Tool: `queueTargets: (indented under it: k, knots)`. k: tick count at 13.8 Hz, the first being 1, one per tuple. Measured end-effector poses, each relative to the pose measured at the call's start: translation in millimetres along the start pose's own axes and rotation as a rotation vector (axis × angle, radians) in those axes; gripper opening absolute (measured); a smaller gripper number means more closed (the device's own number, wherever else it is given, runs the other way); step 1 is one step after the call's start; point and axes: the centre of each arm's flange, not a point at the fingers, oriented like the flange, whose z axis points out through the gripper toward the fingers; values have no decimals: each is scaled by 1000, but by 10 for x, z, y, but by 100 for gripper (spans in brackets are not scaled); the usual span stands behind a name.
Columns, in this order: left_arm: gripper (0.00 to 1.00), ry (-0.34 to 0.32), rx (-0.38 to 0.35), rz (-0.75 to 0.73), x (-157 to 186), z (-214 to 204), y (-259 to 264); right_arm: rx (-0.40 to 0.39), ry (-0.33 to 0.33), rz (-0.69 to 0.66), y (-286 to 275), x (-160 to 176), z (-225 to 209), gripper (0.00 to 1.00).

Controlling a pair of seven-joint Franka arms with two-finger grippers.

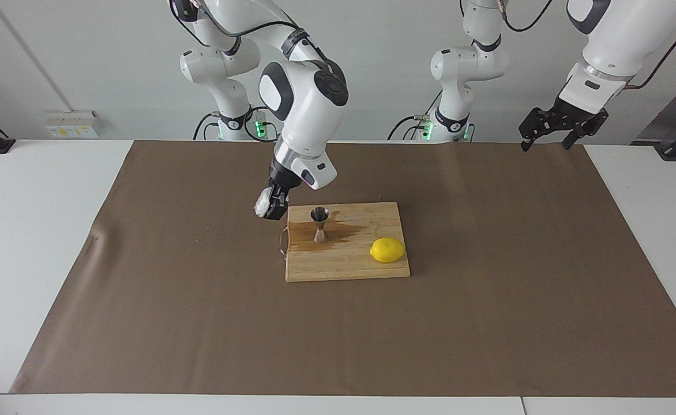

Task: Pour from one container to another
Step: 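Tilt the clear glass with the right gripper to pour into the cup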

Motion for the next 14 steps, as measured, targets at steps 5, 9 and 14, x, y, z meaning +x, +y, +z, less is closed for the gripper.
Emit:
queueTargets:
  k: [5,9,14]
  knots:
    - [100,0,0,0,0,0,0,21,-95,3,-132,279,47,52]
    - [100,0,0,0,0,0,0,9,-175,-18,-185,632,128,52]
    - [100,0,0,0,-1,0,0,-24,-231,-56,-234,1019,240,52]
